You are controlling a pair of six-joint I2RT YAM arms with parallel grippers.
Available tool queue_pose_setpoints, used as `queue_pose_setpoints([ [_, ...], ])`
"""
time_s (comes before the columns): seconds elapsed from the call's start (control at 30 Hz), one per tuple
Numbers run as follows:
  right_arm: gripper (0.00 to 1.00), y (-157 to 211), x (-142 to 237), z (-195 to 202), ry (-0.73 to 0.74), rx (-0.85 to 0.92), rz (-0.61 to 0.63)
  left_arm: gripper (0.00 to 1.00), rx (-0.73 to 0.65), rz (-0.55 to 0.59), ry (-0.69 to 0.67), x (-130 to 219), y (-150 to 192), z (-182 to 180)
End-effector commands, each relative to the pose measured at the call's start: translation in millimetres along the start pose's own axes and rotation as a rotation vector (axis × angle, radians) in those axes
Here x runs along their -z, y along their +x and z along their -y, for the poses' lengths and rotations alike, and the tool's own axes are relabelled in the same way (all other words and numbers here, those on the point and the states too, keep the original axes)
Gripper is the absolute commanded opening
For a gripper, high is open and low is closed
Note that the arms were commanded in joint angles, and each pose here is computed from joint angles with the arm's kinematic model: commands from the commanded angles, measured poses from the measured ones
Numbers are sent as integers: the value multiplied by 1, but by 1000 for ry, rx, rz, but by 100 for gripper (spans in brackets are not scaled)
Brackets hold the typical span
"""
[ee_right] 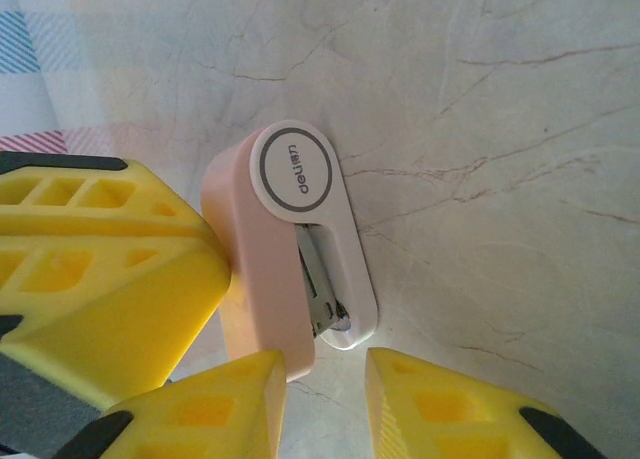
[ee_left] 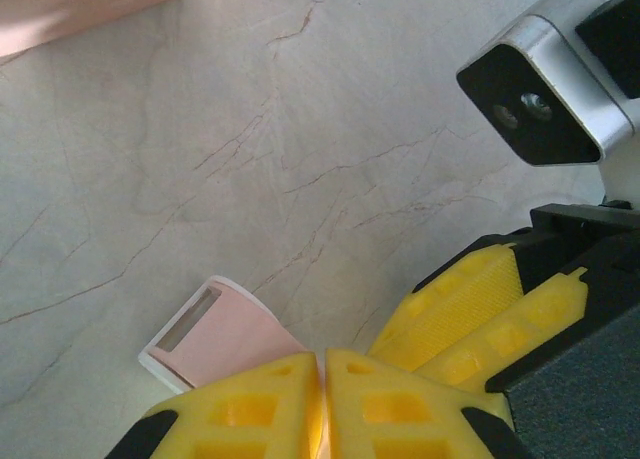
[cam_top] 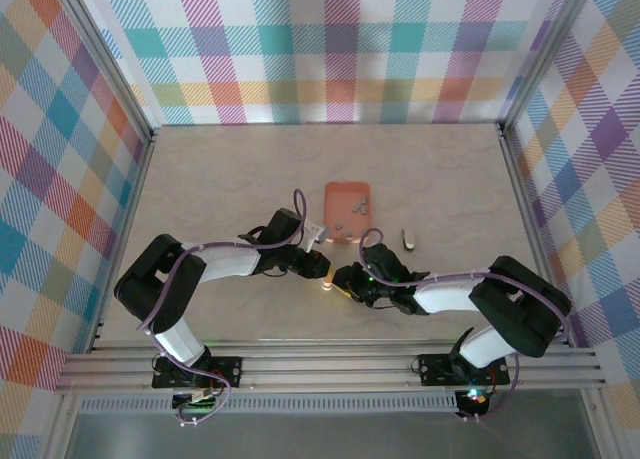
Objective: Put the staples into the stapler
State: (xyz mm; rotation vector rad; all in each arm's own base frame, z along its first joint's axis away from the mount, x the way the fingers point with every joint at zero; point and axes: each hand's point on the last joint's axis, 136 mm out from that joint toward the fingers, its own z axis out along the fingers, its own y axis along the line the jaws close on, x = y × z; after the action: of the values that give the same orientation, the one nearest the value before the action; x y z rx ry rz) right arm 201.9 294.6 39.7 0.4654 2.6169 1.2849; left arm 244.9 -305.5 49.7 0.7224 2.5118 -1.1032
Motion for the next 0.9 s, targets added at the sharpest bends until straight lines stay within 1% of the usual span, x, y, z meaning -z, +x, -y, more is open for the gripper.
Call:
queue_pose_setpoints([
  [0.0,29,0,-2,-14,-69,-15,-3,13,110,-194,-123,-20,70,-35],
  [0.23,30,1,-2,-22,-127,-21,-9,13,108,-194,-121,-19,69,-34],
  [0.63,32,0,0,-35,-166,3,-6,13,114,-189,-118,-20,68,-34],
  [0.87,32,1,8,-31,-156,8,3,13,116,-189,-121,-21,68,-35],
])
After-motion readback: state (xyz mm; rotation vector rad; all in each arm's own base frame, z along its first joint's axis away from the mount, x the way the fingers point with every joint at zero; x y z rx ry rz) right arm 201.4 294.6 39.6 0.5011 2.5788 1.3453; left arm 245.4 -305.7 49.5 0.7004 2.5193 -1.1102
